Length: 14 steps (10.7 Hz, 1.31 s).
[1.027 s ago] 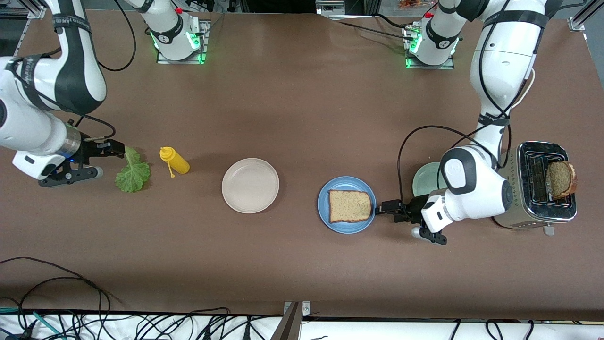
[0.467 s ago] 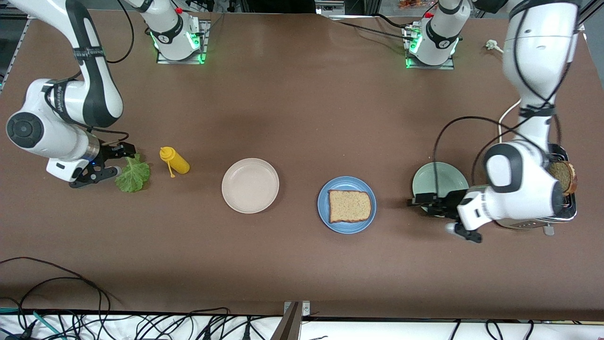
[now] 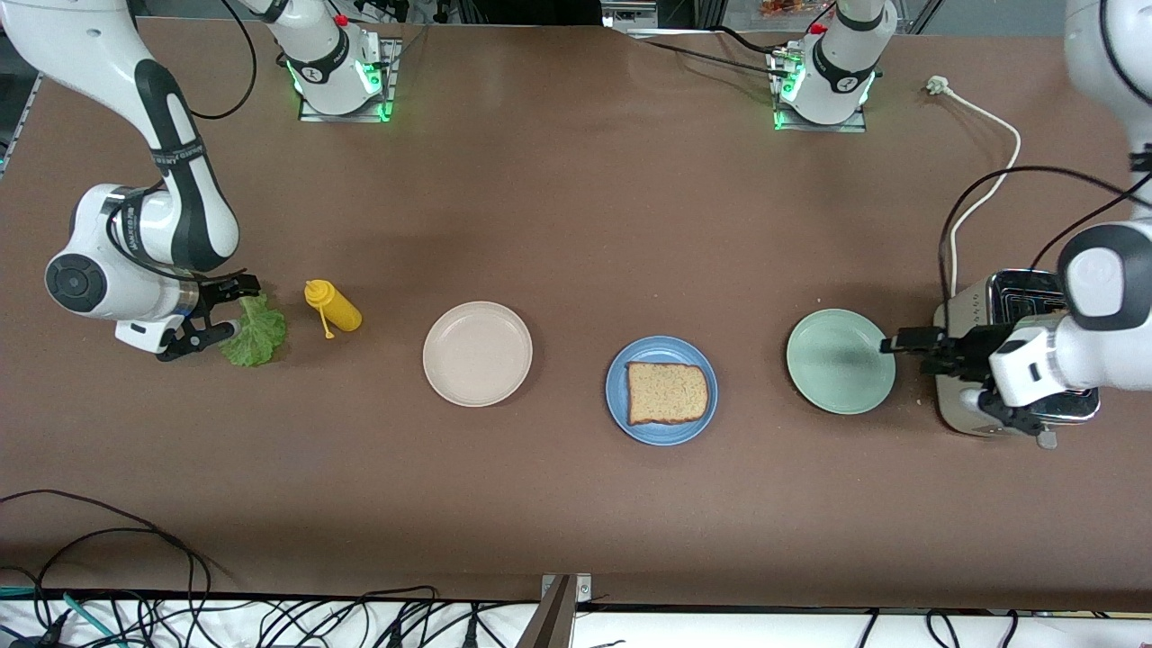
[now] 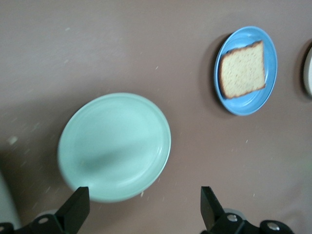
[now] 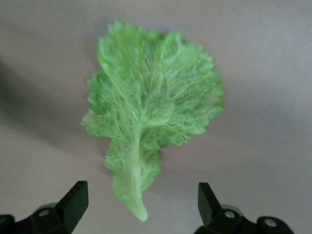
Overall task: Make sandwich in blue plate with both arms
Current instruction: 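Grasp the lettuce with the right gripper while the left gripper withdraws, then lift the lettuce and carry it over the blue plate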
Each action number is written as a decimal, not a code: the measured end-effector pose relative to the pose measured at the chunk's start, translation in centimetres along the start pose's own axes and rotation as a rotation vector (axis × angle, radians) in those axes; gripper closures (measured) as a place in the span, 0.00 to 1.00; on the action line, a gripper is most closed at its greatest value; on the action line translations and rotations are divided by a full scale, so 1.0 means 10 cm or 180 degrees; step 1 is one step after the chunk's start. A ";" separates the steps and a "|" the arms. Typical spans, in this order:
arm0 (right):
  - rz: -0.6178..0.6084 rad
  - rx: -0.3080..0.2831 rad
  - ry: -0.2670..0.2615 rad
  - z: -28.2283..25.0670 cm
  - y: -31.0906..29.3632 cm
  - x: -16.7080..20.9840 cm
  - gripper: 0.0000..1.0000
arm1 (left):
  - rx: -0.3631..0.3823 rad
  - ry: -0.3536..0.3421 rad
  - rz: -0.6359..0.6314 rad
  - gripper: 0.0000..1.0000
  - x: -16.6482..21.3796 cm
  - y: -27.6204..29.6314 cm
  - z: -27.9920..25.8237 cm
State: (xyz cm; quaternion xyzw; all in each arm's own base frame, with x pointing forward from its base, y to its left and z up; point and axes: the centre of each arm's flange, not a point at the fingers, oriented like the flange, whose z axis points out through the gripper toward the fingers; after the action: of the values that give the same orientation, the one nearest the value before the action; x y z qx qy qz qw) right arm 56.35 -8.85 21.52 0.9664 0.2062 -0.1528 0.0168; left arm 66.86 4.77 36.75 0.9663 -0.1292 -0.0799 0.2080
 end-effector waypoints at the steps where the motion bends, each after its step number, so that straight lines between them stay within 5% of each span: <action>1: -0.0004 0.0024 -0.0049 0.10 0.02 -0.01 0.00 | 0.0136 -0.0066 -0.0096 0.00 -0.11 0.10 -0.22; 5: 0.0023 0.0116 -0.0139 0.32 0.01 -0.01 0.05 | 0.0559 -0.0225 -0.0434 0.00 -0.40 0.88 -0.79; 11: 0.0038 0.0170 -0.0173 0.42 -0.02 0.01 0.95 | 0.1145 -0.0213 -0.0578 0.00 -0.75 1.65 -1.26; 14: 0.0063 0.0174 -0.0095 0.27 0.00 0.05 0.96 | 0.1284 -0.0180 -0.0657 0.00 -0.97 1.80 -1.50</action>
State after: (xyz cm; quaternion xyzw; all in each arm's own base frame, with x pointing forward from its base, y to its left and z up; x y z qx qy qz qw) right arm 56.02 -8.91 18.81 0.9661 0.1921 -0.1726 -0.0051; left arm 56.88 -2.64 58.85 0.9938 -0.0489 -0.1003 -0.0024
